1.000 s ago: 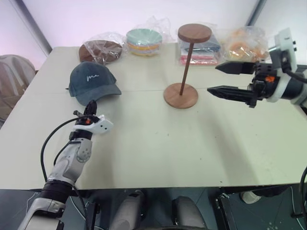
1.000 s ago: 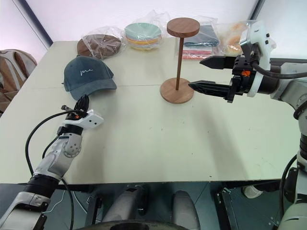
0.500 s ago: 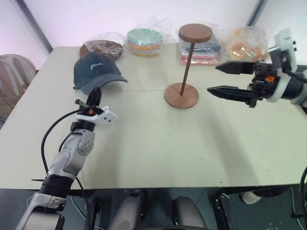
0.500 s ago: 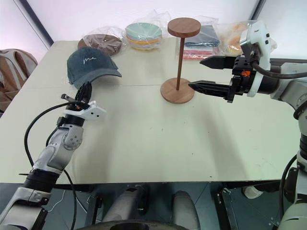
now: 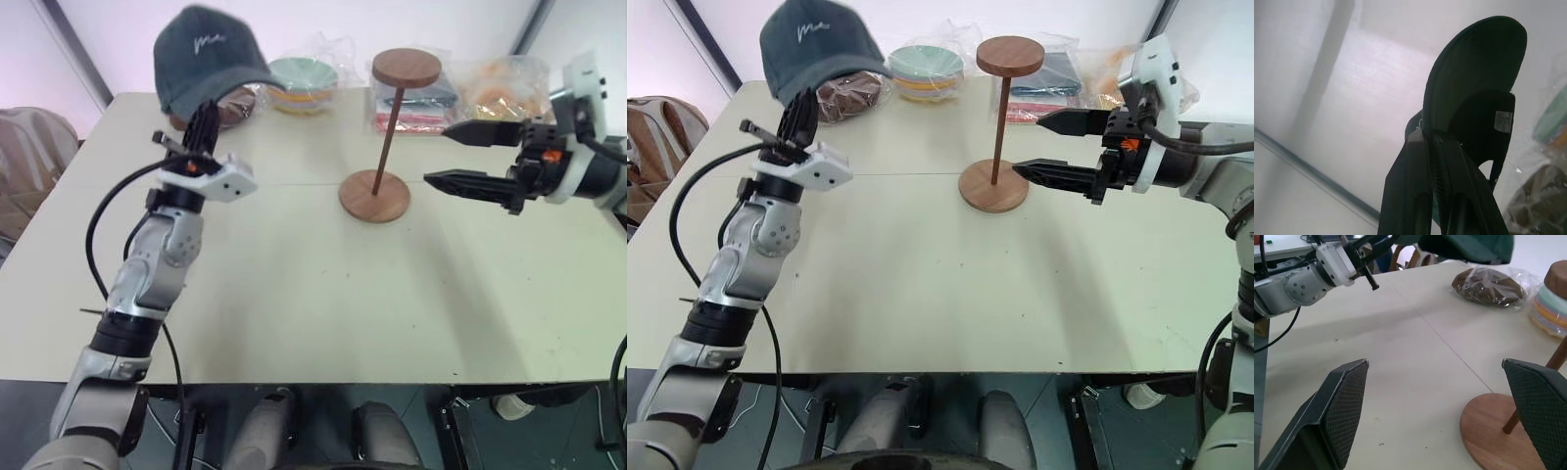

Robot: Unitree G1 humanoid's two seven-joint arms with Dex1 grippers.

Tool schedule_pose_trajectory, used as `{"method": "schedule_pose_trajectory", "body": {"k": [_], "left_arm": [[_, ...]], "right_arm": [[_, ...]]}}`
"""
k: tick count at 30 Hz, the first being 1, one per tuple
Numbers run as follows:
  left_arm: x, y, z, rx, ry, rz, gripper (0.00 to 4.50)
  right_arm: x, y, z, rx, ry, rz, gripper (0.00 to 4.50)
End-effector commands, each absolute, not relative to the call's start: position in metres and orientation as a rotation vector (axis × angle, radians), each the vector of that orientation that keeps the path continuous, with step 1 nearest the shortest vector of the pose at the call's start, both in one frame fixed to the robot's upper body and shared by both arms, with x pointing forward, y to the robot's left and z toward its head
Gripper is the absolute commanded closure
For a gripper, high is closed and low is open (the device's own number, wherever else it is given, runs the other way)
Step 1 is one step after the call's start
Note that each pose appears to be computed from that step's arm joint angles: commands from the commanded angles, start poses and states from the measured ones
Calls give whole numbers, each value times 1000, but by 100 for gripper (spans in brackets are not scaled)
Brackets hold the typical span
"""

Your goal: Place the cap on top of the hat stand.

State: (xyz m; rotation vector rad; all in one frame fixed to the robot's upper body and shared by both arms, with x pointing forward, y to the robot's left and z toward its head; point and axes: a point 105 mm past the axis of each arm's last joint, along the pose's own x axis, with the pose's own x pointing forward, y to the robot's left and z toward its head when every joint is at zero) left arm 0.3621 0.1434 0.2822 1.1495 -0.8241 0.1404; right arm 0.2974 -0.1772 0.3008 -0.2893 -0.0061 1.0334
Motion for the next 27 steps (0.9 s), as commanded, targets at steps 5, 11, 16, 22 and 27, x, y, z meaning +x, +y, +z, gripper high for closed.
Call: {"method": "schedule_pose_trajectory", "body": {"k": [5,11,16,22,27], "left_arm": [[354,98,320,1116,-1030,35,435],[347,74,326,1093,-1113,-27,435],[343,60,330,1081,-1165,-55,435],[341,42,339,1059,-1229,-81,435],[339,26,341,1024,-1262,-110,435]], "right_arm": [[304,-199,335,-314,-151,913,0],[297,-220,340,-301,-130,875,0],[295,-233,334,-300,-88,851,0],[294,-245,328,-299,-52,828,0],[294,-250,325,-296,-40,815,0]]}}
